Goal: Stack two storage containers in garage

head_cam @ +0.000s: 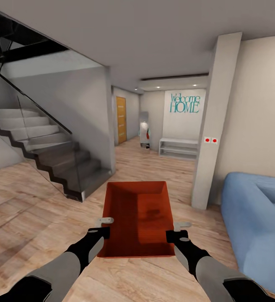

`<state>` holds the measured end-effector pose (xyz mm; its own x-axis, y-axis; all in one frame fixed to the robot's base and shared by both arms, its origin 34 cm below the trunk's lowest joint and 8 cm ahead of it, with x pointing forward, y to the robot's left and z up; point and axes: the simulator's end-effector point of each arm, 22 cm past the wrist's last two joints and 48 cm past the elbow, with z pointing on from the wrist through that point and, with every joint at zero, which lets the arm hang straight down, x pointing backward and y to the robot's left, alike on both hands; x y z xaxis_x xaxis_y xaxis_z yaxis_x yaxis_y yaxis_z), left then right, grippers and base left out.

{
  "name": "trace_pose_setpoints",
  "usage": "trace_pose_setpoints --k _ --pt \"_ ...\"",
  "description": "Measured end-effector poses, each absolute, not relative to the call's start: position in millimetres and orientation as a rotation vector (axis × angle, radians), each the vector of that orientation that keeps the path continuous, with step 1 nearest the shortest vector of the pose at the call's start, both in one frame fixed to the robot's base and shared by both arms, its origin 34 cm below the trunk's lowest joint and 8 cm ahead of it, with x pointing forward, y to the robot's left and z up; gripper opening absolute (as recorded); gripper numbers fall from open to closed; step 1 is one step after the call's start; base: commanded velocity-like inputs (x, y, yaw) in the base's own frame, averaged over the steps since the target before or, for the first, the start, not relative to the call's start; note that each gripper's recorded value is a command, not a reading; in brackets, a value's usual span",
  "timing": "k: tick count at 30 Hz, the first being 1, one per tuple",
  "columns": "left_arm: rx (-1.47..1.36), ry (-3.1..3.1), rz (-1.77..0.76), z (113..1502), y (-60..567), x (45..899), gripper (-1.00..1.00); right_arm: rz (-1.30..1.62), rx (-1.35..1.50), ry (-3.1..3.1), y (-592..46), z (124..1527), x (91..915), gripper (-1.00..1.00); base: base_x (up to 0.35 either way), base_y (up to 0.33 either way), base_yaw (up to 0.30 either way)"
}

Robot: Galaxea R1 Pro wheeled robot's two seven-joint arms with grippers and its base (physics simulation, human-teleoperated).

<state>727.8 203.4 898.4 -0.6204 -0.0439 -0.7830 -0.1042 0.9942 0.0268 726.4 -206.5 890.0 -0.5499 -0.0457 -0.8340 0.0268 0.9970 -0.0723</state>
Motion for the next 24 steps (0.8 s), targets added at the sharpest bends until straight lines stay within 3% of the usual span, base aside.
trace_pose_setpoints --k 8,24 --pt "-0.102 2.241 0.086 898.3 203.4 727.7 -1.00 -0.094 -0.013 2.151 -206.5 890.0 726.4 -1.00 0.322 0.000 -0.207" --pt "-0.103 2.240 0.086 898.4 203.5 727.8 -1.00 -0.093 -0.013 2.151 -206.3 890.0 726.4 -1.00 0.322 0.000 -0.005"
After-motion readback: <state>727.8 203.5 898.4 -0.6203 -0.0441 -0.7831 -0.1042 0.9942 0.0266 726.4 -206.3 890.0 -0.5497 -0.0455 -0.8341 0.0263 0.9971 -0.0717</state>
